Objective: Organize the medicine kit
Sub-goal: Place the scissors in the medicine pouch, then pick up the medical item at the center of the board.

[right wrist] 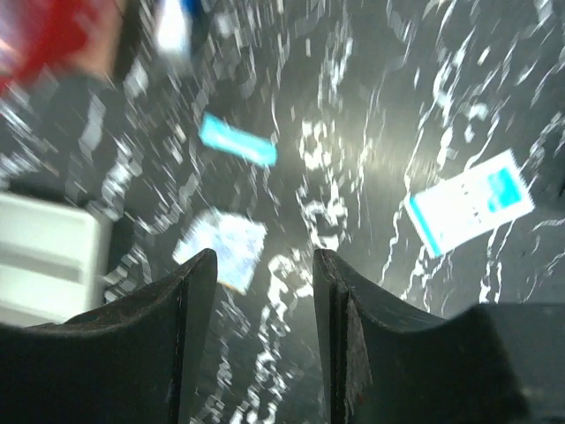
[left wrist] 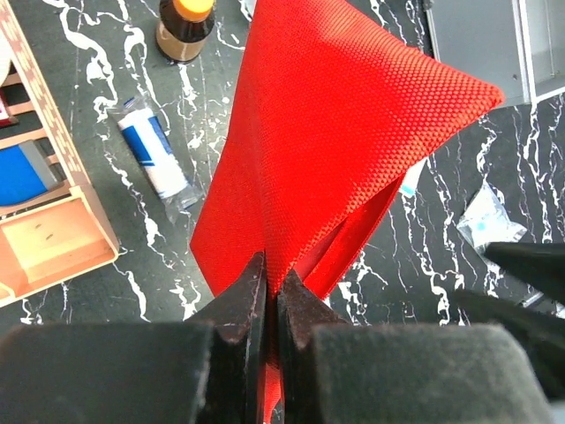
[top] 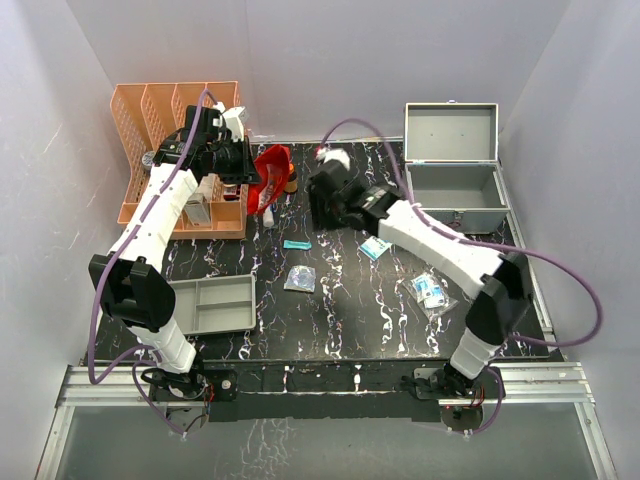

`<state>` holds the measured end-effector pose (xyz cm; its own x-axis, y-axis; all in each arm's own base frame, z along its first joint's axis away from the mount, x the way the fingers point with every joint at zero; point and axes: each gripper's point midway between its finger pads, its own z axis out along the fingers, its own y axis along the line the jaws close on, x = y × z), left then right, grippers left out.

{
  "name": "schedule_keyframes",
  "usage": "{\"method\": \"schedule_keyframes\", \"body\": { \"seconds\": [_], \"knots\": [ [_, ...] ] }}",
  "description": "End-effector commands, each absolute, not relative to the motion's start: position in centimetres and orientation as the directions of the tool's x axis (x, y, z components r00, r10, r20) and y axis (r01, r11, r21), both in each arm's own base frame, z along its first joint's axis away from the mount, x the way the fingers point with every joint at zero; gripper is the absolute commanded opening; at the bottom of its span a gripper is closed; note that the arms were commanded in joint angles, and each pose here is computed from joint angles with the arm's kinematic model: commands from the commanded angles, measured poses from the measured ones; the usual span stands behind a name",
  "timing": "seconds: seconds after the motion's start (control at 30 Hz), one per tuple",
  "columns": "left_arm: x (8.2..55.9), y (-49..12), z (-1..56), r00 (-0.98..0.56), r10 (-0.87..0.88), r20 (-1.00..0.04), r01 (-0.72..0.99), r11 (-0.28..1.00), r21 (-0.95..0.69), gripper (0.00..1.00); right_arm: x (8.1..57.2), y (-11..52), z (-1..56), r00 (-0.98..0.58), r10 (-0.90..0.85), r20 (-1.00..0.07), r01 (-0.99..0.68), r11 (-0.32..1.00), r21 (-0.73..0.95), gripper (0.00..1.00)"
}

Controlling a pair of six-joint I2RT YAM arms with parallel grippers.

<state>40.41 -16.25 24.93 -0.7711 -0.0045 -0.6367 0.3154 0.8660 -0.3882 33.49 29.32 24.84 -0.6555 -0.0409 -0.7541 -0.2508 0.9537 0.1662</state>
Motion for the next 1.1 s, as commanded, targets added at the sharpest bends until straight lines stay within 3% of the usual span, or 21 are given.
{"method": "schedule_keyframes", "body": {
  "seconds": [0.0, 0.3, 0.67, 1.07],
  "knots": [
    [40.1, -15.3, 27.3, -0.736, -0.028, -0.676, 0.303, 0.88, -0.366, 0.0, 30.6, 31.4, 17.3, -0.74, -0.26, -0.62, -0.415, 0.902, 0.117, 0.45],
    [39.5, -15.2, 27.3, -0.737, -0.022, -0.675, 0.309, 0.878, -0.366, 0.0, 28.7, 38.2, 10.9, -0.654, -0.528, -0.542, -0.651, 0.757, 0.047, 0.44],
    [39.3, -15.2, 27.4, -0.737, -0.025, -0.676, 0.314, 0.873, -0.374, 0.0, 27.9, 36.4, 7.2, -0.66, -0.565, -0.495, -0.642, 0.767, -0.019, 0.42],
    [39.2, -15.5, 27.3, -0.743, -0.029, -0.669, 0.317, 0.865, -0.39, 0.0, 28.7, 39.5, 6.9, -0.638, -0.566, -0.522, -0.678, 0.734, 0.033, 0.42]
  ]
}}
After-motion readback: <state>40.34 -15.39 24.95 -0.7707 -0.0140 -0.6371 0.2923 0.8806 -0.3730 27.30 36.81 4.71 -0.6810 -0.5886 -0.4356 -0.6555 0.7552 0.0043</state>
